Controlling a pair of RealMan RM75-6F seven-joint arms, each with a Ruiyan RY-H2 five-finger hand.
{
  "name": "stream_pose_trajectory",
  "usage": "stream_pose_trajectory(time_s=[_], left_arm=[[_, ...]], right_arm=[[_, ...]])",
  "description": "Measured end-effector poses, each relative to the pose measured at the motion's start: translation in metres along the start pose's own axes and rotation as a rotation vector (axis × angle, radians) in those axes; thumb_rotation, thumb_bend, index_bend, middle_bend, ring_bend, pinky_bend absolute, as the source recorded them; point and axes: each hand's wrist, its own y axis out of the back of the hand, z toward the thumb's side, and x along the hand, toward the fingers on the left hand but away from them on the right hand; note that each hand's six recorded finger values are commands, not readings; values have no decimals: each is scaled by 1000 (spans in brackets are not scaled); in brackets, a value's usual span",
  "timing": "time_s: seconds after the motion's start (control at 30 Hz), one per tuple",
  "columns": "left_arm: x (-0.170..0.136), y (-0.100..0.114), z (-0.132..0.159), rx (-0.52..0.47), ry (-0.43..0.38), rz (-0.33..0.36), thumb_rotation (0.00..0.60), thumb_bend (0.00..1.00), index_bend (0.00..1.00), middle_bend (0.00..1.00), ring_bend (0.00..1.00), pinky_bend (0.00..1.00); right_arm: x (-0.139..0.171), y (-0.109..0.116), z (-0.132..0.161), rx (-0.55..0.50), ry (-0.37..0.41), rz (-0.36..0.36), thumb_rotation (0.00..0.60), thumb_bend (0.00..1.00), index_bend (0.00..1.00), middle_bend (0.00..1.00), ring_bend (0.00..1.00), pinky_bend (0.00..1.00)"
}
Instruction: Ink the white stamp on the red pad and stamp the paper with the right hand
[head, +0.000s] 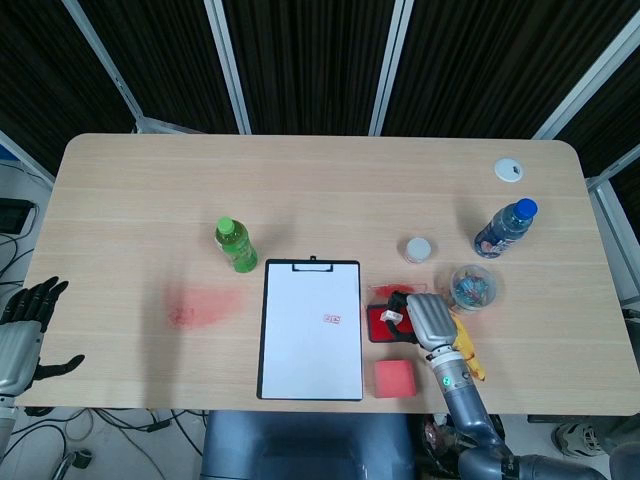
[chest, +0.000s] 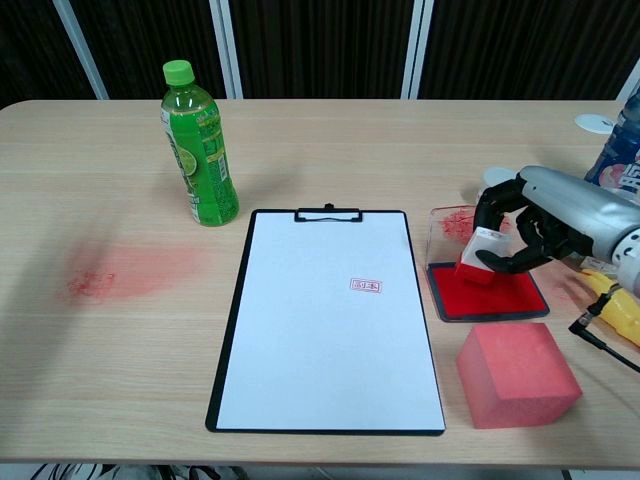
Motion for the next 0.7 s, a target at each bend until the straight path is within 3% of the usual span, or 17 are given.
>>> stream_pose_trajectory(time_s=[0.7], left_arm=[[0, -1, 0, -2, 0, -2, 600, 12, 0, 0, 0, 0]], right_arm=[[0, -6, -3, 18, -1, -41, 600, 642, 839, 730, 814, 916]])
